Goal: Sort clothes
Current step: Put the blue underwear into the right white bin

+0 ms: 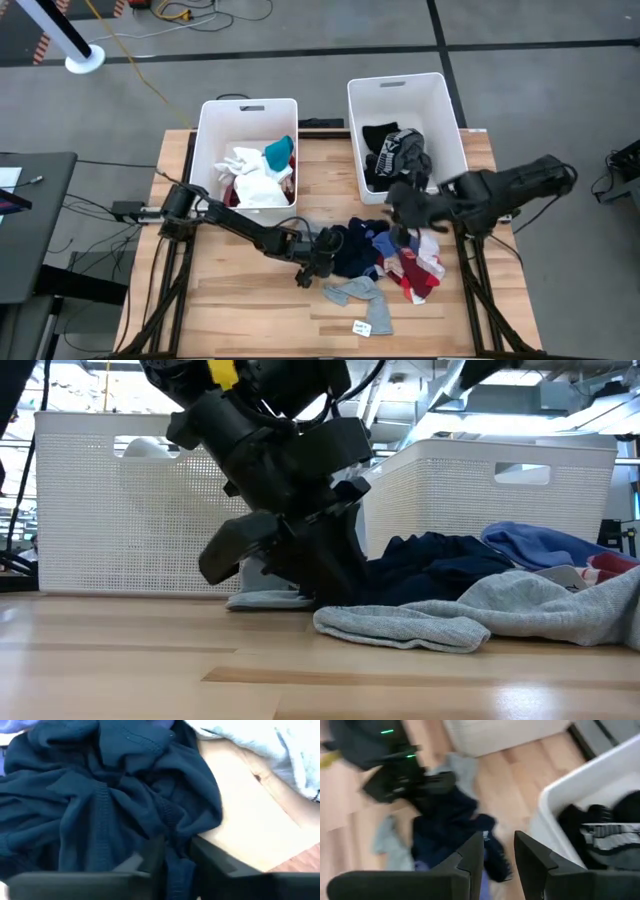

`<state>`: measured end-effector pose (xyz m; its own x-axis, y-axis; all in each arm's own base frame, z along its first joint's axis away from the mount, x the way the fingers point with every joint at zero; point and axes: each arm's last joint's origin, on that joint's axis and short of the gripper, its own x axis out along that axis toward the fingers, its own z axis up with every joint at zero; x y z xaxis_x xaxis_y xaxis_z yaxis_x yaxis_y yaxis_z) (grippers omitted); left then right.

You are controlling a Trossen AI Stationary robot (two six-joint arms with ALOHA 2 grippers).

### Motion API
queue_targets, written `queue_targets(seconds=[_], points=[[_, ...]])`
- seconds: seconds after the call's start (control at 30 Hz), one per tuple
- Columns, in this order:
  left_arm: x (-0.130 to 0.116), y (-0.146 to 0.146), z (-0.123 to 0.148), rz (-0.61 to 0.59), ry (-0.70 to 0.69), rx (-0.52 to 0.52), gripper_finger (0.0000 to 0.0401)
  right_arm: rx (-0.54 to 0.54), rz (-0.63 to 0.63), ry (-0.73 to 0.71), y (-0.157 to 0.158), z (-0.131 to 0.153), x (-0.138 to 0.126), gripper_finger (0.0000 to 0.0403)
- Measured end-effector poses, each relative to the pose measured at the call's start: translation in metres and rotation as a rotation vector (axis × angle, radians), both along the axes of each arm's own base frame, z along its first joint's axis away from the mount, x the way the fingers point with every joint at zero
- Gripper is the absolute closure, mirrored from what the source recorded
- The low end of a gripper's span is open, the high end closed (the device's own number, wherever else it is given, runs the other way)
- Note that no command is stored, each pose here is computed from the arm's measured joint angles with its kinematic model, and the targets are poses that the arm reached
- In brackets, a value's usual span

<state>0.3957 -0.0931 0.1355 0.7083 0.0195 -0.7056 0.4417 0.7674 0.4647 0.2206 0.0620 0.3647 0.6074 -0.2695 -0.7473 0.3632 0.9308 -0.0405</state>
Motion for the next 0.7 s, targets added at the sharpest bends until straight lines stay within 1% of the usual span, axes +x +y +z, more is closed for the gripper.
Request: queue_targets(seconds=[0.1,0.13,0.27,0.4,0.53,0.7], points=[[0.0,0.0,0.0,-0.023,0.002,0.023,0.0375,0.023,0.078,-0.023,0.022,0.001,-0.006,0.028],[0.0,-0.001,0.0,-0.031,0.002,0.03,0.0387,0.03,0.109,-0.035,0.029,0.002,-0.008,0.028],[0.0,-0.004,0.005,-0.037,-0.007,0.056,0.0397,0.065,0.235,-0.103,0.059,0.005,-0.015,0.028],[0.001,-0.01,0.021,-0.05,-0.05,0.067,0.0398,0.049,0.29,-0.15,0.083,0.003,-0.017,0.028],[-0.002,-0.014,0.043,-0.054,-0.104,0.065,0.0399,0.007,0.317,-0.107,0.102,-0.011,-0.012,0.028],[-0.013,-0.016,0.074,-0.042,-0.152,0.082,0.04,-0.045,0.329,-0.015,0.123,-0.04,0.004,0.0275]])
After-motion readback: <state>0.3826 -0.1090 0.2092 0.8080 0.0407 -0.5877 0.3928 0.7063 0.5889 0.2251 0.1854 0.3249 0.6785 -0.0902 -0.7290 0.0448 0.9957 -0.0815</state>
